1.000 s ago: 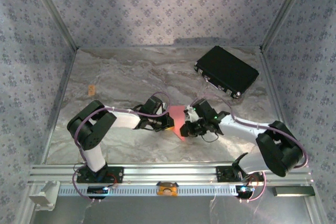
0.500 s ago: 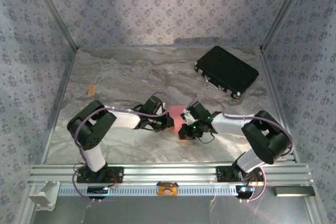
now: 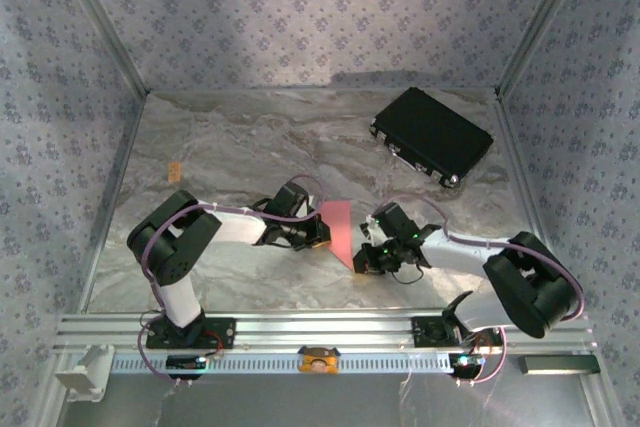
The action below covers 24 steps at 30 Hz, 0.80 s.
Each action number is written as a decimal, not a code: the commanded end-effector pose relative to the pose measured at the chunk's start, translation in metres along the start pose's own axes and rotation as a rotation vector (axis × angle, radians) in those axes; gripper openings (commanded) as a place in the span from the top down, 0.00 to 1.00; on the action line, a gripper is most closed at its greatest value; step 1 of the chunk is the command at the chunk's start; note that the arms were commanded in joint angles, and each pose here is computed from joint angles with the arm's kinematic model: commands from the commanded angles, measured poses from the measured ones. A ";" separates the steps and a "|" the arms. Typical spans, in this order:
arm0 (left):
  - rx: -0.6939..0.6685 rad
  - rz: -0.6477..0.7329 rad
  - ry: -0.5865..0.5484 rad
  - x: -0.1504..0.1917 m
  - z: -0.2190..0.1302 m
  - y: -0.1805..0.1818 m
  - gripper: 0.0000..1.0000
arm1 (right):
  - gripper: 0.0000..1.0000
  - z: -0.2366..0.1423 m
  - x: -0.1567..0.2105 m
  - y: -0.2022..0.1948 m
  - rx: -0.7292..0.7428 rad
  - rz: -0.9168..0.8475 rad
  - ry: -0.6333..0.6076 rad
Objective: Fold a paper plane with a square sheet of paper (pick it up from the middle)
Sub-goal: Third fold the triangle at the center of the table.
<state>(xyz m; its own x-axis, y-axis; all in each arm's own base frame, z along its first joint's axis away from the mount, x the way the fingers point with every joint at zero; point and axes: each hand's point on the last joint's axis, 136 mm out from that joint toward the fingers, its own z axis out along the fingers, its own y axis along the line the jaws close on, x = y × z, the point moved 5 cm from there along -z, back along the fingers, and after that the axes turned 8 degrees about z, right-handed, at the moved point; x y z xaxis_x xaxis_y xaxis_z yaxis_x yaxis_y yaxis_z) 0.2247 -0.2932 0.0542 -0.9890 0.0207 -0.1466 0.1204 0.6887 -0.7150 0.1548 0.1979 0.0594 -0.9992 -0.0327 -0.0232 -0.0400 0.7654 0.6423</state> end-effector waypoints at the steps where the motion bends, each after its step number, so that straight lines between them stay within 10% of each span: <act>1: -0.089 -0.031 0.029 0.008 0.002 0.023 0.90 | 0.93 -0.013 -0.003 0.011 -0.005 0.004 -0.021; 24: -0.054 0.007 0.000 -0.006 -0.002 0.000 0.88 | 0.97 0.022 -0.019 -0.007 0.062 0.083 0.071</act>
<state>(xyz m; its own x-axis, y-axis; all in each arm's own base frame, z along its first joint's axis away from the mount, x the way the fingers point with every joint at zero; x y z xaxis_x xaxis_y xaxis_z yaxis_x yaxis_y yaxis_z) 0.2261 -0.2935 0.0557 -0.9897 0.0271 -0.1409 0.1196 0.6979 -0.7062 0.1880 0.2226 0.0549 -0.9991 -0.0405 0.0144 -0.0217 0.7646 0.6441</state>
